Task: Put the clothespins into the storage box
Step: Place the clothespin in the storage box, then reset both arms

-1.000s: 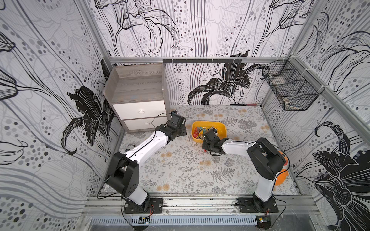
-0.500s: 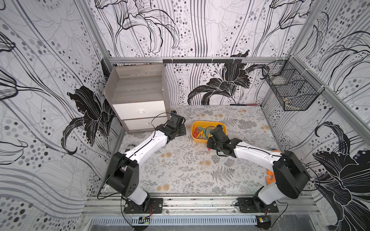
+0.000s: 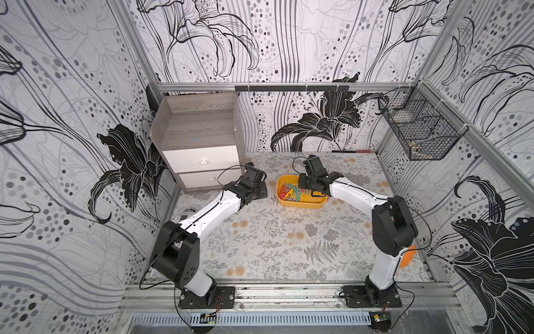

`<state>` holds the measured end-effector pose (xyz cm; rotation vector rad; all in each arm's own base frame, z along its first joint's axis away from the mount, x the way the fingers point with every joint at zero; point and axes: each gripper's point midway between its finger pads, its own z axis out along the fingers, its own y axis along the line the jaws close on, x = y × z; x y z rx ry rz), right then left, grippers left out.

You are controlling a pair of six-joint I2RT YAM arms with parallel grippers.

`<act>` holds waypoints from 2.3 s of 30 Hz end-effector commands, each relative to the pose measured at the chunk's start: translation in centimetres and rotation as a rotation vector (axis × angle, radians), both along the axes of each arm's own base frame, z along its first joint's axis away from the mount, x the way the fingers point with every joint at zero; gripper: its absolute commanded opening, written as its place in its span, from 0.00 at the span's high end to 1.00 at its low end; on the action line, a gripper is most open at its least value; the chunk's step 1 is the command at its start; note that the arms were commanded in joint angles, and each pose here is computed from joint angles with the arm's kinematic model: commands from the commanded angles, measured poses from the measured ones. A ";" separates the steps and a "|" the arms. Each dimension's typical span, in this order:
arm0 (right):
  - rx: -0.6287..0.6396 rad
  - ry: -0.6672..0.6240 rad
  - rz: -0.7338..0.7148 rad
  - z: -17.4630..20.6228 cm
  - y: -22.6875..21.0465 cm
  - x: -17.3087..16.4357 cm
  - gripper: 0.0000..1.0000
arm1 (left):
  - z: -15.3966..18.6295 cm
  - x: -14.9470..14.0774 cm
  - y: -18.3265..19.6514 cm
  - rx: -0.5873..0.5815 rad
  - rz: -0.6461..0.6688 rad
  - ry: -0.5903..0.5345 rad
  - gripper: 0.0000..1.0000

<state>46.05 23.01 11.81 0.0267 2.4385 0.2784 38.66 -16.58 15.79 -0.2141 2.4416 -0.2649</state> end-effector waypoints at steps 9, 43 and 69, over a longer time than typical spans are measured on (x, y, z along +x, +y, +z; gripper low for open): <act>-0.105 0.115 0.045 -6.6 1.0 2.1 0.92 | 1.1 -0.6 -0.7 -0.017 -0.011 -0.027 0.66; -0.125 -0.108 -0.038 3.9 -10.4 -5.2 0.02 | 3.4 0.1 -0.5 -0.029 -0.003 -0.138 0.60; -0.364 -0.678 -0.181 1.4 -23.0 -8.5 0.01 | 0.7 -2.7 20.9 0.384 0.406 -0.536 0.02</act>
